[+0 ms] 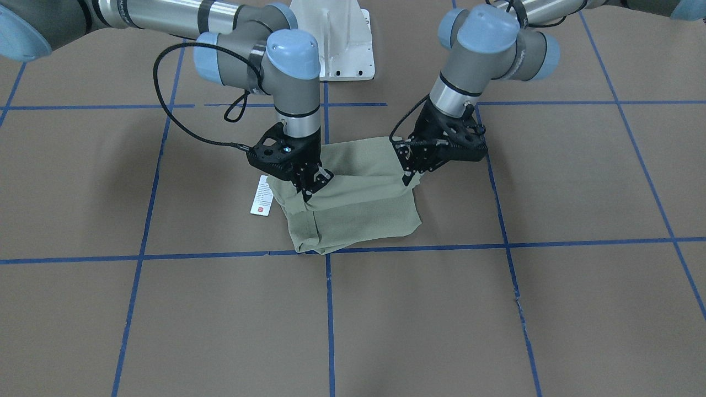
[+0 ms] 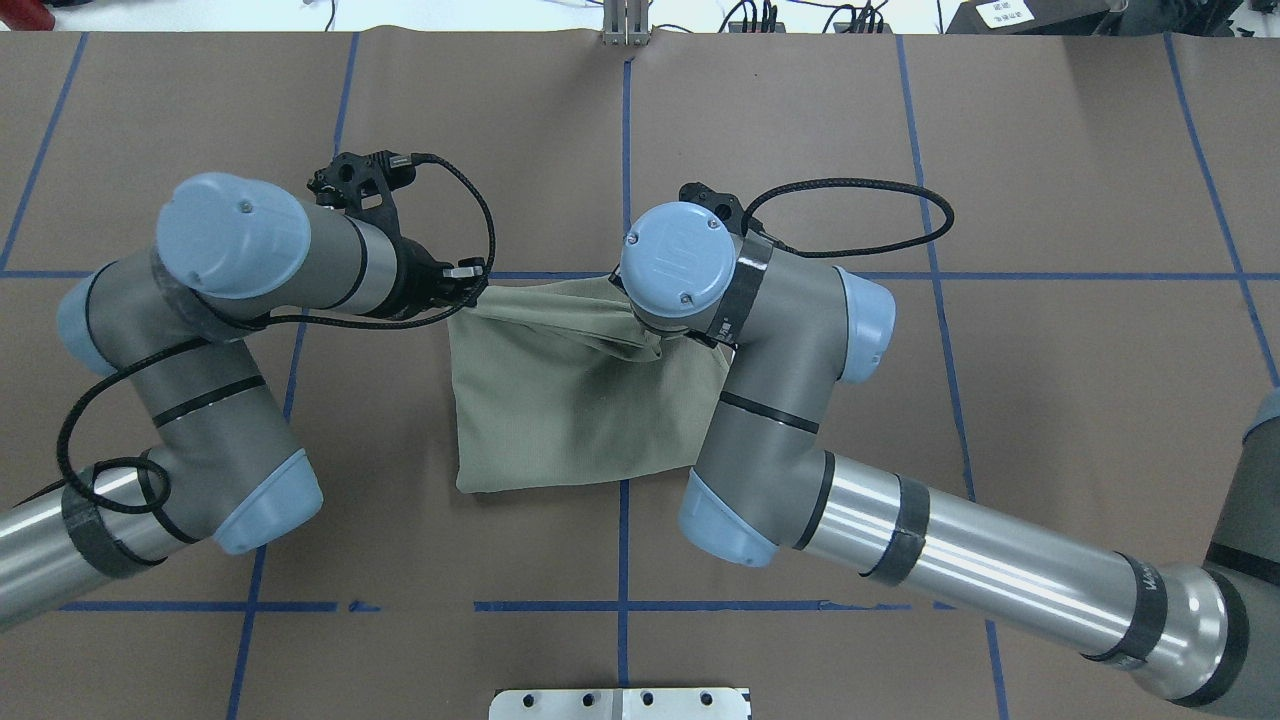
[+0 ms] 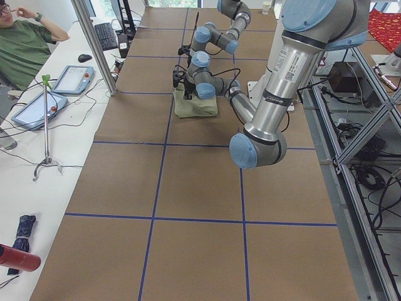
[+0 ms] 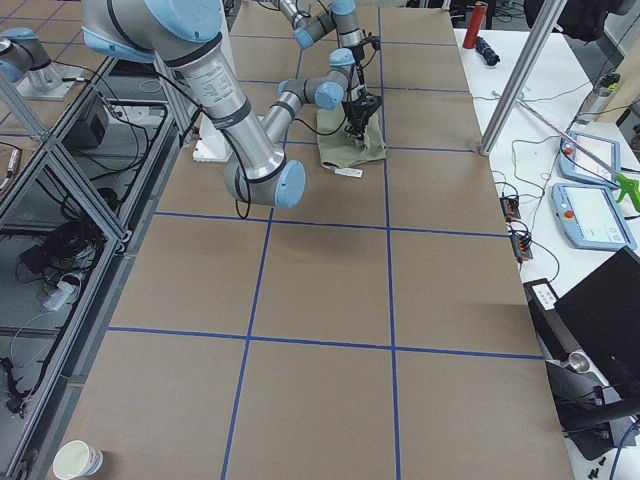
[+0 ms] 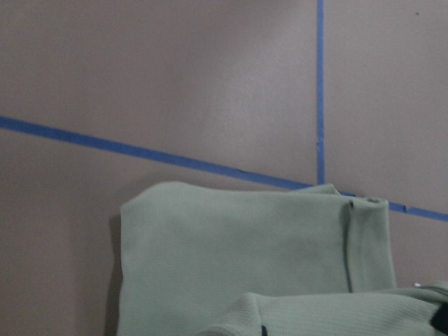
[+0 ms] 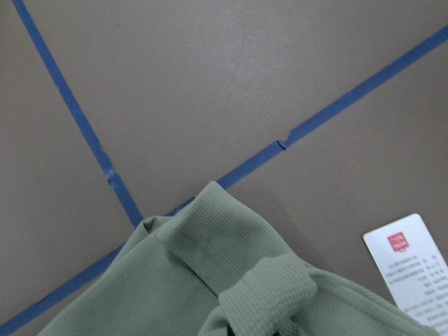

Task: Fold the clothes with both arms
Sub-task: 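Grasp the near corners with both grippers and lift them away from the robot, then lay the near edge over the far edge and open both grippers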

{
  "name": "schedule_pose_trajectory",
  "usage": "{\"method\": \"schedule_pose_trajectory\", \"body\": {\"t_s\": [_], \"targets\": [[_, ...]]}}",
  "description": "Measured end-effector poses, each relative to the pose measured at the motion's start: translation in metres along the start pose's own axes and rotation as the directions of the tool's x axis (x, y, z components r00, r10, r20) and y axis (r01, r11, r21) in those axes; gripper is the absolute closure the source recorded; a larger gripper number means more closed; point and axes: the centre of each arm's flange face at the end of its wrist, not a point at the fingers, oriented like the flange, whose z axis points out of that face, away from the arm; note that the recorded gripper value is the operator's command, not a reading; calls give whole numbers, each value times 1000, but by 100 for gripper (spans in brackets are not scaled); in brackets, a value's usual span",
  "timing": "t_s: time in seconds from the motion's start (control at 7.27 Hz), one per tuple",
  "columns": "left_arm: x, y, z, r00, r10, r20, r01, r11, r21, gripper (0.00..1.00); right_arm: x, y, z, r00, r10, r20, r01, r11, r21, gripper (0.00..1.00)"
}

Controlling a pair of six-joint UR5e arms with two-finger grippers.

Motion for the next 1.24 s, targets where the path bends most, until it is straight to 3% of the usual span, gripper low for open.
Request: {"method": "schedule_pose_trajectory", "body": {"t_s": [0.28,0.41,0.55,0.83,1.24], "targets": [[-15,-18,41,997,21,68,-22,1000,20,100,-16,-9,30,1000,-7,8,7,1000,8,100],[-18,-21,54,996,22,86,-24,999,21,31,-20,-10,35,1000,-9,6,9,1000,10,2],[-19,-22,60,996,24,90,-26,999,21,0,-21,-10,38,999,-39,2,39,999,11,0],[-15,-21,53,996,72,47,-73,997,16,0,-30,-18,28,990,-140,9,140,990,-8,0],[-28,-58,10,973,226,-40,-228,972,-52,0,-52,-21,-34,983,-166,72,173,979,-111,0]]}}
